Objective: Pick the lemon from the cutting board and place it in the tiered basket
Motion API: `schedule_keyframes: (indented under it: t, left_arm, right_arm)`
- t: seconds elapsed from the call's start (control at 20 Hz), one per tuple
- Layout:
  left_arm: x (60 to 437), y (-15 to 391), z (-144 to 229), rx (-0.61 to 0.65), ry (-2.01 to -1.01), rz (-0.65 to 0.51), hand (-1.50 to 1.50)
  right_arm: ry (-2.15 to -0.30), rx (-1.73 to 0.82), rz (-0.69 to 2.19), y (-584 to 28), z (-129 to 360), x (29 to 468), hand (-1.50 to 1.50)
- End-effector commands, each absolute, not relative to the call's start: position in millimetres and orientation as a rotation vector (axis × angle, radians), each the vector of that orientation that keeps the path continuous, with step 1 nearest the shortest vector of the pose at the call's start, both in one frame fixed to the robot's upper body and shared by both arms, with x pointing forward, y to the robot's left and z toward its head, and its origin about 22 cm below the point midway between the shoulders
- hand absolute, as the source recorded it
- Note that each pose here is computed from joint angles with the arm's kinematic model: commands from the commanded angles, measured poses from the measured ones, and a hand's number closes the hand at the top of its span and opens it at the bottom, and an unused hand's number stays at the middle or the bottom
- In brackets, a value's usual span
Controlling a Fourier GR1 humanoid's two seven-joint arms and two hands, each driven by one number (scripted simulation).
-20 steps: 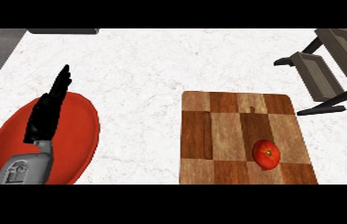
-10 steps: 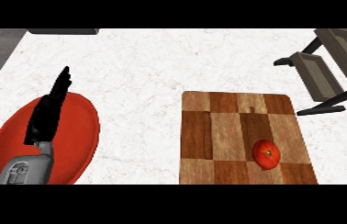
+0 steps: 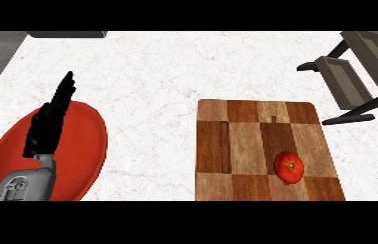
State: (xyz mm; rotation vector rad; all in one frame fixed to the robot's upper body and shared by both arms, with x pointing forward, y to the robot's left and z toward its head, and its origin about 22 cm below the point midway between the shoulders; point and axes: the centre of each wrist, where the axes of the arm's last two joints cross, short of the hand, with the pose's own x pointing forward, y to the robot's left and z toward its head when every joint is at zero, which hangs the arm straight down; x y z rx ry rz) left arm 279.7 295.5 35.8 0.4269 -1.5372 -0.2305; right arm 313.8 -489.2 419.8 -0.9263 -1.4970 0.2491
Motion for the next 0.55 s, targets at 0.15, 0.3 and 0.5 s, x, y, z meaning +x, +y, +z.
schedule_keyframes:
  t: [0.15,0.3,0.5]
  left_arm:
    - [278.0,290.2,32.3,0.441,-1.531,-0.224,0.0]
    - [268.2,317.4,41.0,0.453,-1.533,-0.228,0.0]
    - [282.9,301.2,29.0,0.427,-1.533,-0.23,0.0]
  right_arm:
    - [-1.435,-0.845,0.173,-565.1,426.3,235.1,-1.5]
    - [-1.464,-0.83,0.152,-588.2,419.2,204.4,-1.5]
    - [-1.515,-0.774,0.096,-608.8,388.2,197.3,-1.5]
